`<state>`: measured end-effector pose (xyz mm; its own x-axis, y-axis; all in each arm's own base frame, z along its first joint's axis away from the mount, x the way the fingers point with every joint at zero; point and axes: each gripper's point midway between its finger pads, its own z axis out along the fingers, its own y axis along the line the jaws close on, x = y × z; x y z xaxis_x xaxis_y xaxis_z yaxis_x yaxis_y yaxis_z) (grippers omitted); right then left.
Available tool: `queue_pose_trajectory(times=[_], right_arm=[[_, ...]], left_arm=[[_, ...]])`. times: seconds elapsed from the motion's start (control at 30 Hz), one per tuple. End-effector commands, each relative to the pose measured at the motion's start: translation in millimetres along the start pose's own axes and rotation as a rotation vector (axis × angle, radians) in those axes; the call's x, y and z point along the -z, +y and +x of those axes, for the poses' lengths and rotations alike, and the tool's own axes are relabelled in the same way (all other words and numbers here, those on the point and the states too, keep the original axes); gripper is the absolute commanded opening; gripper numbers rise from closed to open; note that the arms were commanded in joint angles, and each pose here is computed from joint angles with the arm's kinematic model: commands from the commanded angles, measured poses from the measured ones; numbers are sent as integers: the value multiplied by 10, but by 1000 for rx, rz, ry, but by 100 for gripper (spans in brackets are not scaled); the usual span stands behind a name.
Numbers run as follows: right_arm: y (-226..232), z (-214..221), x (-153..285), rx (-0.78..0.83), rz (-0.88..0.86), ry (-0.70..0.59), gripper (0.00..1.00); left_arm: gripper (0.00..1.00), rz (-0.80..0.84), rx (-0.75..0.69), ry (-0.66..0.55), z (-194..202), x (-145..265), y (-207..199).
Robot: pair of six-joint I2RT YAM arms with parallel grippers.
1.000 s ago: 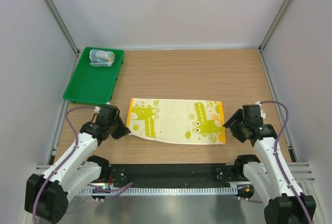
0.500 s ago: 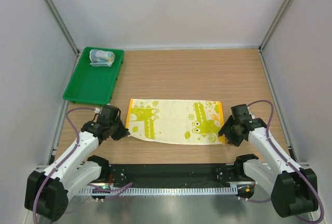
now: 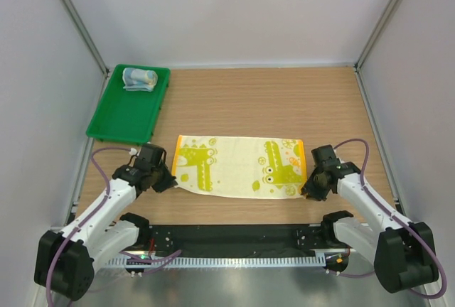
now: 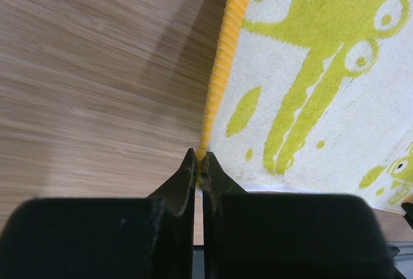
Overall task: Roll the towels
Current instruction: Fold the towel
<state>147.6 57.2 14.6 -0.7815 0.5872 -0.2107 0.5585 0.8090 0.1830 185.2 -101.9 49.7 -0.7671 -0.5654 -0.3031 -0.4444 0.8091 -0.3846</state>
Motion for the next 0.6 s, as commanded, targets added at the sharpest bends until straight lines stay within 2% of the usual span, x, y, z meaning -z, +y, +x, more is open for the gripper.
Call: queue_pose_trajectory(times=[0.0, 0.2, 0.57], right_arm=[[33, -5, -15, 4, -12, -7, 27], [66, 4, 9, 14, -30, -3, 6], [359, -266, 257, 47, -105, -65, 1]], left_arm=[[0, 3, -2, -35, -81, -2, -36], [0, 9, -1, -37, -77, -2, -36], [0, 28, 36, -10, 28, -36, -14]])
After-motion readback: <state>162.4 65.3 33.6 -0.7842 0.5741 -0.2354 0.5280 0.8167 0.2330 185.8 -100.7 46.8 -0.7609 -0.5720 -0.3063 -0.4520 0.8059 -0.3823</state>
